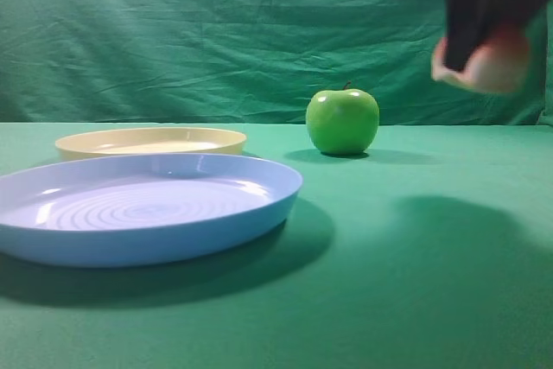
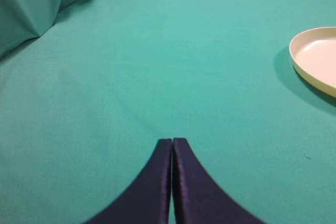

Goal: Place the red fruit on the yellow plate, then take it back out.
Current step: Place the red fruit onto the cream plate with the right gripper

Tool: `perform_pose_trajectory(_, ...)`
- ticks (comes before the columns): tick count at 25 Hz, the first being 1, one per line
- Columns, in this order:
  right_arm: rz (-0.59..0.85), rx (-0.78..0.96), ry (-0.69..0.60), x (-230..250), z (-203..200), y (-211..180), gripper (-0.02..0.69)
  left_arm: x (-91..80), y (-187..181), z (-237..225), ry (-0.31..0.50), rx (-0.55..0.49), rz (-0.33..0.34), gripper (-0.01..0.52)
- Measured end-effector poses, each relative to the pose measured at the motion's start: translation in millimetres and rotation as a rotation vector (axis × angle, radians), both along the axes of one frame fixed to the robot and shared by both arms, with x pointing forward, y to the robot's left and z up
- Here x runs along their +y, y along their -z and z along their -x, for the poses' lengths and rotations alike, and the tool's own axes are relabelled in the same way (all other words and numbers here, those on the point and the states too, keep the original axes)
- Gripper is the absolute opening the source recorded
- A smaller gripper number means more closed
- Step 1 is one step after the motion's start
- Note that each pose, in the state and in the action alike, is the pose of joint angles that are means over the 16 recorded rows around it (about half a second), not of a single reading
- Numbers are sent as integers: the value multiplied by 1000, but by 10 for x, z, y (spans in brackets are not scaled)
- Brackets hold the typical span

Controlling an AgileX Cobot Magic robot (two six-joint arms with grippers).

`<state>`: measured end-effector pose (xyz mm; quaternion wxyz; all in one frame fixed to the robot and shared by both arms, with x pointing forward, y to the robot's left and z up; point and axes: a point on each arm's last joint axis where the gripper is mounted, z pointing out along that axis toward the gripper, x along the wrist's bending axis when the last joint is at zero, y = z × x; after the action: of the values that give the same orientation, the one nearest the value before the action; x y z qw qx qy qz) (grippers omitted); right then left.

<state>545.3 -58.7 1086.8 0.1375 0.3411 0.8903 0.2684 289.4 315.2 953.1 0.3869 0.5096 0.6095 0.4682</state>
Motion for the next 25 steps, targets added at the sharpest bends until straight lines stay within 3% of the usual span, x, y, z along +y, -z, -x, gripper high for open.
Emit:
perform_pose_trajectory(7, -63, -6, -152, 647, -136, 15, 179, 0, 0, 0, 0, 0, 0, 0)
perform_pose_trajectory(18, -36, 6, -257, 1285, -403, 766, 183, 0, 0, 0, 0, 0, 0, 0)
perform_pose_trajectory(21, -30, -6, -267, 1352, -461, 941, 213, 0, 0, 0, 0, 0, 0, 0)
perform_pose_trajectory(25, -24, -25, -278, 1397, -511, 1099, 306, 0, 0, 0, 0, 0, 0, 0)
